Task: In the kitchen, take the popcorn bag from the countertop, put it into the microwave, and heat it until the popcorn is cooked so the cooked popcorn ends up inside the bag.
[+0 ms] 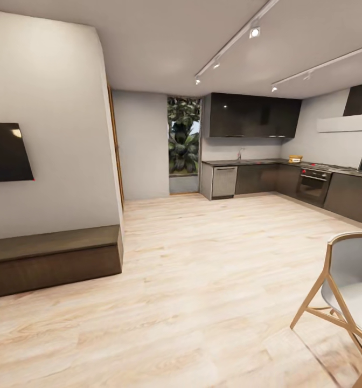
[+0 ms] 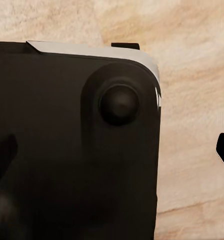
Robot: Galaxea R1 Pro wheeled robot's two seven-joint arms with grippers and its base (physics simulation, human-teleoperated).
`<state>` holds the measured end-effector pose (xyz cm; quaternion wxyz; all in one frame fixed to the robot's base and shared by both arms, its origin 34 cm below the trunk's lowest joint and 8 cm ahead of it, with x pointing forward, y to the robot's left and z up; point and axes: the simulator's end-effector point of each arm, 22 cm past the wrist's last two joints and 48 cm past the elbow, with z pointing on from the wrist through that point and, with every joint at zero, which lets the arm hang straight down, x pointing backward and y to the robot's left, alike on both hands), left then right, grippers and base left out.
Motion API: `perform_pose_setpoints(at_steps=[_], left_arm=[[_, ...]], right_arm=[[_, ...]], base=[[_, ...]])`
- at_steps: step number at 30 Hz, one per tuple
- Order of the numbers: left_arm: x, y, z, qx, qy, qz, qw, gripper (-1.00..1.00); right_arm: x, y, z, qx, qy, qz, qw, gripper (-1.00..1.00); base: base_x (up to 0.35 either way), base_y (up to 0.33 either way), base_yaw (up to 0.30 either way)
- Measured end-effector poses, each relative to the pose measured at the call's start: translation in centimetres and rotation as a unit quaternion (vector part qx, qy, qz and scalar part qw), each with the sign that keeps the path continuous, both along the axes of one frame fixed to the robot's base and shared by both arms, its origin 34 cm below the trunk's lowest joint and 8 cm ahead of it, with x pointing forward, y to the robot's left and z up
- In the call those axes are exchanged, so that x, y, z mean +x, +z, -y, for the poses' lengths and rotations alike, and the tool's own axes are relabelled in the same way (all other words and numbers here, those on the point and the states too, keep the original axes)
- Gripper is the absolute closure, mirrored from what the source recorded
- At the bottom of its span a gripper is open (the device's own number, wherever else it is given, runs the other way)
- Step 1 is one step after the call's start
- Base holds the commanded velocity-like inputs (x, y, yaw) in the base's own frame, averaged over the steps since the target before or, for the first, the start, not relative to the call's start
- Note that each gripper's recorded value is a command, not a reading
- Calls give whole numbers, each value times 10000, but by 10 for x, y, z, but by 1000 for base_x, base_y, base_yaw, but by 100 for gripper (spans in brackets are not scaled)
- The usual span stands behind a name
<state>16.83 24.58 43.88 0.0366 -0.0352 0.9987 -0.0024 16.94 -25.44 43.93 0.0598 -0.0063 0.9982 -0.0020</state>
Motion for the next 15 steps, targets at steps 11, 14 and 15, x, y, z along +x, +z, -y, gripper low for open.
perform_pose_setpoints(at_steps=[11,14,15], left_arm=[[-1,0,0,3,-8,-11,10000,-100],[-1,0,-1,5,-8,-9,10000,-100],[-1,0,-1,4,-8,-11,10000,-100]], right_arm=[[0,0,0,0,-4,-6,10000,-100],[0,0,0,0,-5,-6,10000,-100],[0,0,0,0,-6,-6,10000,-100]], base=[[319,0,0],[323,0,0],[323,0,0]])
